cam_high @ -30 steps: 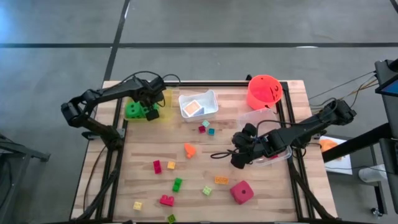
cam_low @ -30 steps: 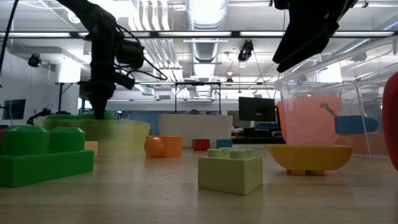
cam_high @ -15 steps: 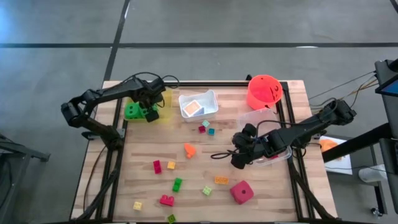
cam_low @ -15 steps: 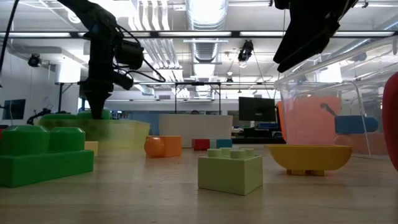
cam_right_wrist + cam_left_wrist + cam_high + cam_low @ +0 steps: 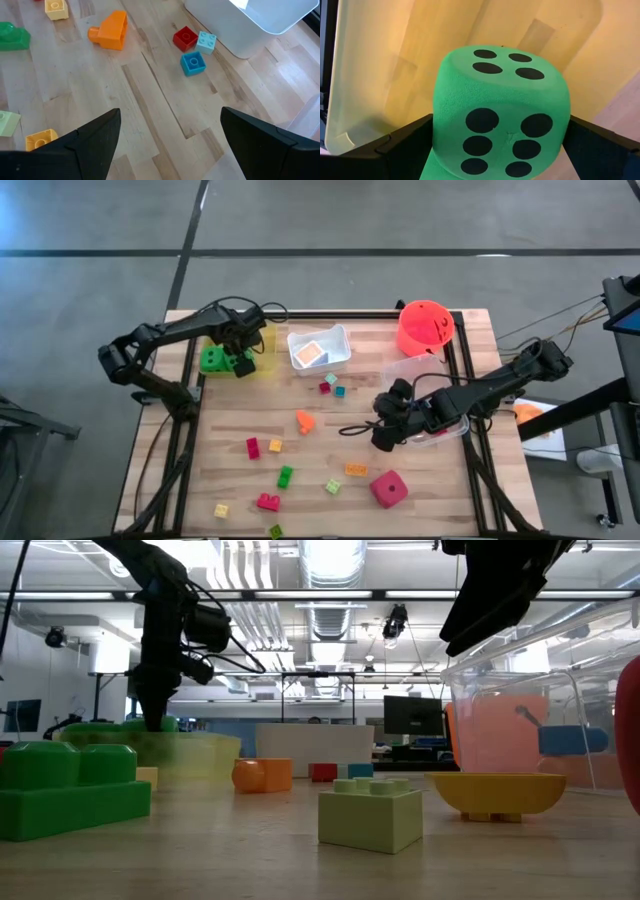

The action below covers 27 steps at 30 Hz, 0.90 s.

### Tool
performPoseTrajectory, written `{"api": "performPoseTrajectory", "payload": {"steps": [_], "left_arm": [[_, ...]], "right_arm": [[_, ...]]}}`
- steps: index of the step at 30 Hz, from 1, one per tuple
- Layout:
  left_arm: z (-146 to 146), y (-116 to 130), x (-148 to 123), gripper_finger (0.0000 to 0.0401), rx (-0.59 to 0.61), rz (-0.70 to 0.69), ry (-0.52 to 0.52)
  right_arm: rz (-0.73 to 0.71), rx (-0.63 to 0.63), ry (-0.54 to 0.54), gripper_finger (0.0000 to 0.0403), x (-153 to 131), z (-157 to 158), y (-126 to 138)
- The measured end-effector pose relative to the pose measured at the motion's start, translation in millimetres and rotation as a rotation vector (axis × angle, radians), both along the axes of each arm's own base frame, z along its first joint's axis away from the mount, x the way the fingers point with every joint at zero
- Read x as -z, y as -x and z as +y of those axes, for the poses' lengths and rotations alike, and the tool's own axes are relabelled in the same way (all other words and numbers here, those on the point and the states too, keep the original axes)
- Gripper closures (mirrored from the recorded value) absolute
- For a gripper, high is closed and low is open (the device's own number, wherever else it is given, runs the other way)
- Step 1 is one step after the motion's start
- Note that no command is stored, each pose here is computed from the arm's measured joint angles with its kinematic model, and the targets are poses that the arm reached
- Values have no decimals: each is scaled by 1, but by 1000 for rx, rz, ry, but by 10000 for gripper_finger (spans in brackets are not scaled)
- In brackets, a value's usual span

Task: Pick & Place Toys
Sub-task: Put the green dice into the yellow bin

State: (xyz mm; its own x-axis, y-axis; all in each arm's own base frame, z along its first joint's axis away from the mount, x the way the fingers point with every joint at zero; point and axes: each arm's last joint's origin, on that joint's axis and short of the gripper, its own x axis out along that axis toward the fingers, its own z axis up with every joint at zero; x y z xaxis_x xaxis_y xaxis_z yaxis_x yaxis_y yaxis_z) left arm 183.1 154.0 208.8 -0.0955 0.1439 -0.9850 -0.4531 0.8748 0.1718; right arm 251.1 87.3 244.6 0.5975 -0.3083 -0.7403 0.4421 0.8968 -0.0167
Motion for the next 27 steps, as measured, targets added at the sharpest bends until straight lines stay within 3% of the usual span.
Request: {"api": "performPoseTrajectory", "payload": {"steps": [22,27], "left_arm": [[-2,2,-6,1,24,55,1],[-1,0,-10,1,19,52,-15]], "right_arm": [[1,-8,-14,66,0,1,0],[-67,36,15,66,-3,0,-4]]}}
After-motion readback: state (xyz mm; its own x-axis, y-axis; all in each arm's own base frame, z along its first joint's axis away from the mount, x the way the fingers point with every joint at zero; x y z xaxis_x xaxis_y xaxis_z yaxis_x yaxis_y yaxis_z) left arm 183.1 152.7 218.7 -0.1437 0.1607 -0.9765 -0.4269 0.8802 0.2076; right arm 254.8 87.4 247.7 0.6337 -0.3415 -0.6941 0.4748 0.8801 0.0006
